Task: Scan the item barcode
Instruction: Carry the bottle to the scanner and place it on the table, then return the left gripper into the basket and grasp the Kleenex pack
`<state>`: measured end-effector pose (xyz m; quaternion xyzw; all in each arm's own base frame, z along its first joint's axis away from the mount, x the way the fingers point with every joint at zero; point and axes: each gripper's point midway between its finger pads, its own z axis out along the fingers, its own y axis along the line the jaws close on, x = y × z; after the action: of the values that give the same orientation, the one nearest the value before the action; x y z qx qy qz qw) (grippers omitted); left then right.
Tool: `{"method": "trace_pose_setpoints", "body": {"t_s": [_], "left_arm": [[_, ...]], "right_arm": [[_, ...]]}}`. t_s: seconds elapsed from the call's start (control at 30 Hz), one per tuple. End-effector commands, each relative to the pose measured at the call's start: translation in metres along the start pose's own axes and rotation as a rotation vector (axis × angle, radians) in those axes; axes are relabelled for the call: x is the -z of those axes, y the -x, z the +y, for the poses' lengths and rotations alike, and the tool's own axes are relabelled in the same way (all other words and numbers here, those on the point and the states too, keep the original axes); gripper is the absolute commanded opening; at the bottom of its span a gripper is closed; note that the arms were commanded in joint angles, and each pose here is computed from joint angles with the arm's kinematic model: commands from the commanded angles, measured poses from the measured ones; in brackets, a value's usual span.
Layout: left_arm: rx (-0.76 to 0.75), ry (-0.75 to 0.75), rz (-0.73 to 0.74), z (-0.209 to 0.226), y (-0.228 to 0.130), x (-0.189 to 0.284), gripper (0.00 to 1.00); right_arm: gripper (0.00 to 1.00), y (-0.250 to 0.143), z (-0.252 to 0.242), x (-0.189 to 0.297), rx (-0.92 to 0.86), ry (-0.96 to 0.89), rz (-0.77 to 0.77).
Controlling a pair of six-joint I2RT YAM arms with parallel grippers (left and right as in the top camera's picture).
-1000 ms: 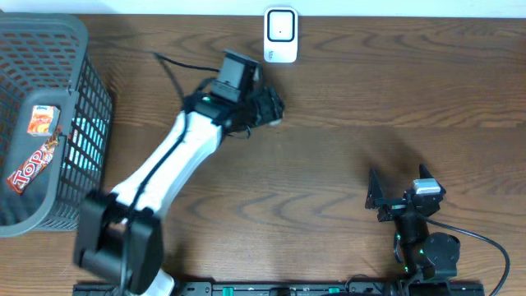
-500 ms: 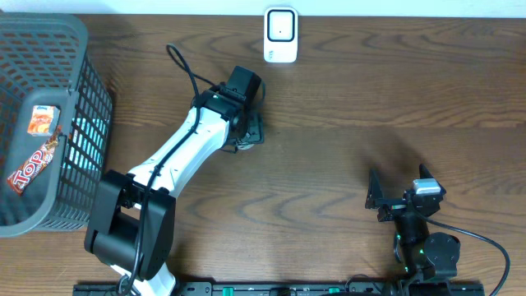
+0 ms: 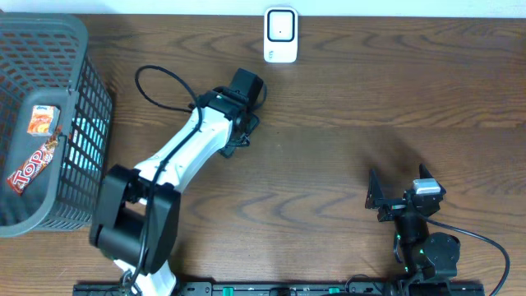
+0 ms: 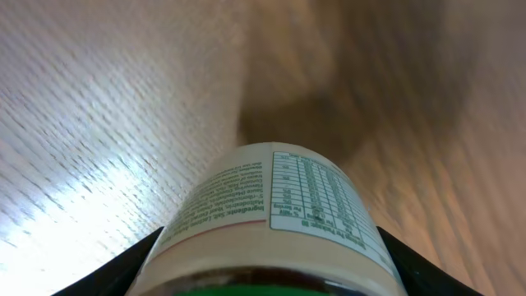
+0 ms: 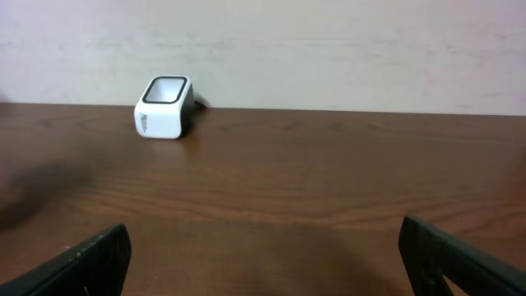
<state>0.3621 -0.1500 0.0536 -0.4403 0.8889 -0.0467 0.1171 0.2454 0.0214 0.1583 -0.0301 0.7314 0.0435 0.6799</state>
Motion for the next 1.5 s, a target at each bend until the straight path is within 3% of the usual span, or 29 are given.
{"method": "trace_pose_setpoints", "body": {"t_s": [0.0, 0.23, 0.3, 0.33, 0.37, 0.5, 0.73, 0.9, 1.0, 1.17, 1.33, 1.47], "left_arm": [[0.075, 0.073, -0.005, 0.008, -0.003, -0.023, 0.70], [0.047, 0.143, 0.105, 0.020, -0.025, -0.049, 0.69], [0.033, 0.137, 0.123, 0.019, -0.028, -0.047, 0.77], [0.031, 0.135, 0.131, 0.019, -0.029, -0.045, 0.90], [0.030, 0.128, 0.133, 0.018, -0.029, -0.043, 0.96], [-0.013, 0.043, 0.117, 0.001, -0.019, -0.018, 0.98], [-0.102, -0.251, -0.001, -0.041, 0.016, 0.088, 0.98], [-0.337, -0.573, -0.242, -0.056, 0.045, 0.219, 0.98], [-0.282, -0.551, -0.520, -0.013, 0.094, 0.278, 0.98], [0.021, -0.359, -0.886, 0.097, 0.172, 0.343, 0.98], [0.303, -0.230, -1.047, 0.185, 0.214, 0.374, 0.98], [0.445, -0.136, -1.067, 0.232, 0.239, 0.371, 0.98]], "right_arm": [[0.99, -0.001, 0.000, 0.000, -0.014, 0.000, -0.001], [0.99, -0.001, 0.000, 0.000, -0.014, 0.000, -0.001], [0.99, -0.001, 0.000, 0.000, -0.014, 0.000, -0.001], [0.99, -0.001, 0.000, 0.000, -0.014, 0.000, -0.001], [0.99, -0.001, 0.000, 0.000, -0.014, 0.000, -0.001], [0.99, -0.001, 0.000, 0.000, -0.014, 0.000, -0.001], [0.99, -0.001, 0.000, 0.000, -0.014, 0.000, -0.001], [0.99, -0.001, 0.000, 0.000, -0.014, 0.000, -0.001], [0.99, -0.001, 0.000, 0.000, -0.014, 0.000, -0.001], [0.99, -0.001, 0.000, 0.000, -0.014, 0.000, -0.001], [0.99, -0.001, 0.000, 0.000, -0.014, 0.000, -0.001], [0.99, -0.001, 0.000, 0.000, -0.014, 0.000, -0.001]]}}
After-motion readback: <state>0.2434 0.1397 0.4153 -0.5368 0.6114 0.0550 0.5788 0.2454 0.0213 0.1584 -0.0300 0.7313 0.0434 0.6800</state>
